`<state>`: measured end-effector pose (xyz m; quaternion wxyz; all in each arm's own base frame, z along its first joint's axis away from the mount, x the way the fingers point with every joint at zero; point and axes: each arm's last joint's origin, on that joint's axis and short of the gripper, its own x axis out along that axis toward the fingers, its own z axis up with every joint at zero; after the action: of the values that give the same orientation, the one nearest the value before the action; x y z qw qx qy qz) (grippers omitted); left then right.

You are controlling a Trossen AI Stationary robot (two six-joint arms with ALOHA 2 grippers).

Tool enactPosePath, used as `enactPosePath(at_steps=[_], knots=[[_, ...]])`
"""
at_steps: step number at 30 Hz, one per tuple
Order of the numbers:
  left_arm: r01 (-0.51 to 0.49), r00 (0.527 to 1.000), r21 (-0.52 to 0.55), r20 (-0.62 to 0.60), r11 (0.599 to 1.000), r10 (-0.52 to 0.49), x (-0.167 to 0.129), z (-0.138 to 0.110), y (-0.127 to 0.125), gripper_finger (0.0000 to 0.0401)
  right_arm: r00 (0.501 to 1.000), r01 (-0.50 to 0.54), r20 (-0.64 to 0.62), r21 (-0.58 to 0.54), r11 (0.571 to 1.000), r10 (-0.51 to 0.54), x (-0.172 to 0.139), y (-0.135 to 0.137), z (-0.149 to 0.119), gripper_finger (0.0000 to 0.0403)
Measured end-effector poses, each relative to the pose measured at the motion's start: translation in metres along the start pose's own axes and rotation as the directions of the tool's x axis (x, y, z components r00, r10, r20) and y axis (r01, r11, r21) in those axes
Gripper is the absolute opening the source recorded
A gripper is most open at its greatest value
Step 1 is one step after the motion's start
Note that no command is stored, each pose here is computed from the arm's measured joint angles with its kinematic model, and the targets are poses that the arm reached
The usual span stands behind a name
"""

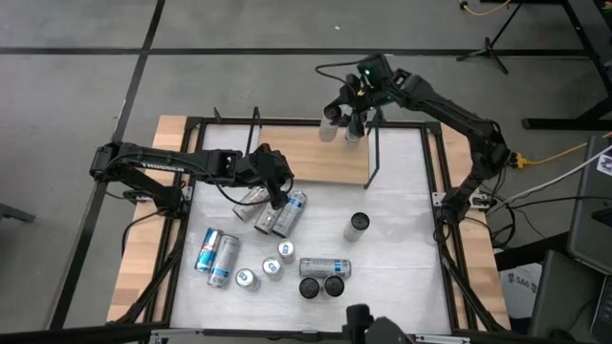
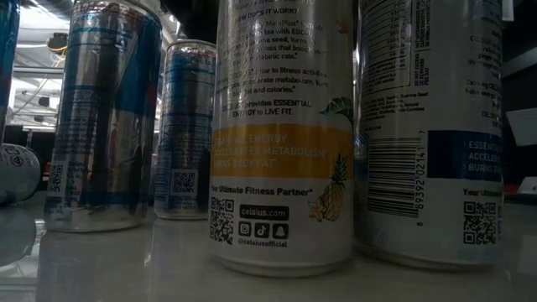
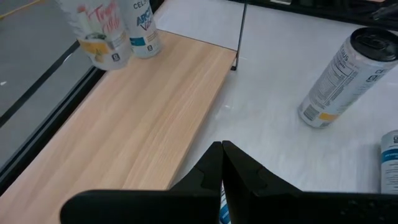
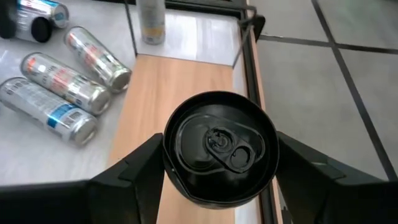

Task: Place canned beverage on shelf
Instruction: Put the white soda can on the shelf

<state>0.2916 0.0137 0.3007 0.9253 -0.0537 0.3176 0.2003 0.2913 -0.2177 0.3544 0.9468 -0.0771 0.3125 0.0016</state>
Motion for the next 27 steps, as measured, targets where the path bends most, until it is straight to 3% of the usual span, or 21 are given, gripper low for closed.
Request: enactPosePath(at_steps=[9,27], knots=[[0.0,1.0,-0.001,0.0,1.0,0.0,0.0,0.0,0.0,0.0,0.999,0.035,-0.014,0.026,0.999,-0.035,0.006,-0.013,-0.025,0.0239],[0.002,1.0,-0.006,0.008,1.0,-0.002,0.0,0.001,0.0,0.0,0.999,0.036,-0.016,0.005,0.999,-0.036,0.029,-0.008,-0.053,0.0239]])
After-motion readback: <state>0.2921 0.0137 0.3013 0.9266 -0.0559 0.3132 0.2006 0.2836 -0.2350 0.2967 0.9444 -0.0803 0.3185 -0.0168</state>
